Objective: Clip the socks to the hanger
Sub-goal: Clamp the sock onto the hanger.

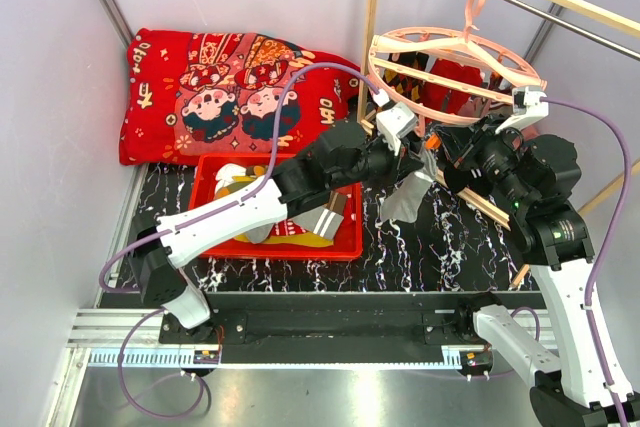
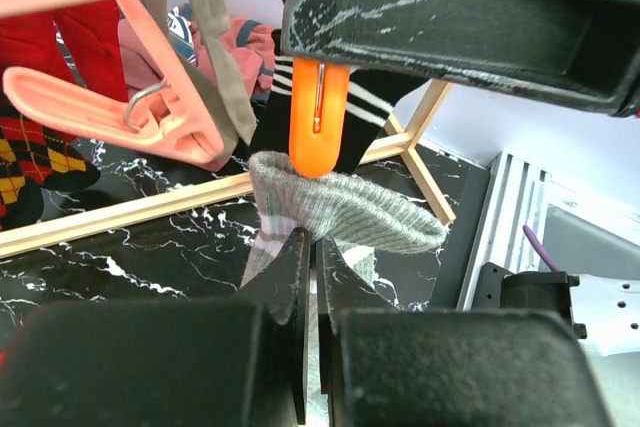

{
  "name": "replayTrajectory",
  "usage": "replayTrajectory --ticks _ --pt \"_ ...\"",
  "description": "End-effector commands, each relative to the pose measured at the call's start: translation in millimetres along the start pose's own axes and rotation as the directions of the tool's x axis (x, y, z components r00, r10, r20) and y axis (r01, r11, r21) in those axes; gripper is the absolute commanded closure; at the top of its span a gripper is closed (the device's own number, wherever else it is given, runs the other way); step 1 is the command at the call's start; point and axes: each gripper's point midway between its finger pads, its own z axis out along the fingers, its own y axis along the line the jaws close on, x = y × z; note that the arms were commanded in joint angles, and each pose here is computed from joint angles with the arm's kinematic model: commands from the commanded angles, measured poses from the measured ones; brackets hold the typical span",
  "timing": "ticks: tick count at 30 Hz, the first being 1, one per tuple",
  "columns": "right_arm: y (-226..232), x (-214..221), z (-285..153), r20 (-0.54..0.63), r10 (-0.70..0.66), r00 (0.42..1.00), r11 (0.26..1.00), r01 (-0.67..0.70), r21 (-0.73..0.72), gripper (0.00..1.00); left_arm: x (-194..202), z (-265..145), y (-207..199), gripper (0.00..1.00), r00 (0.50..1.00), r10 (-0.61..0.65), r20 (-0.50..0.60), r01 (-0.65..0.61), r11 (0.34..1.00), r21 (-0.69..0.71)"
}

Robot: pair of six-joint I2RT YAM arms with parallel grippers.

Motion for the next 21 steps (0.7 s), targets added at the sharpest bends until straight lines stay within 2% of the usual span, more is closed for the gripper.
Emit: replayTrajectory --ticks 1,21 --pt "15.7 -26.0 -6.3 0.076 -0.023 0.997 0.998 0.027 -0.049 0.92 -33.8 0.0 -1.6 1.00 0.996 0.029 0.087 -0.028 0.999 -0.016" --pt "14.5 -12.9 -1.1 0.032 -0.019 0.999 0.998 0.021 -0.063 0.92 -54.6 1.0 1.7 1.00 0.992 0.046 0.120 -0.040 0.998 -0.048"
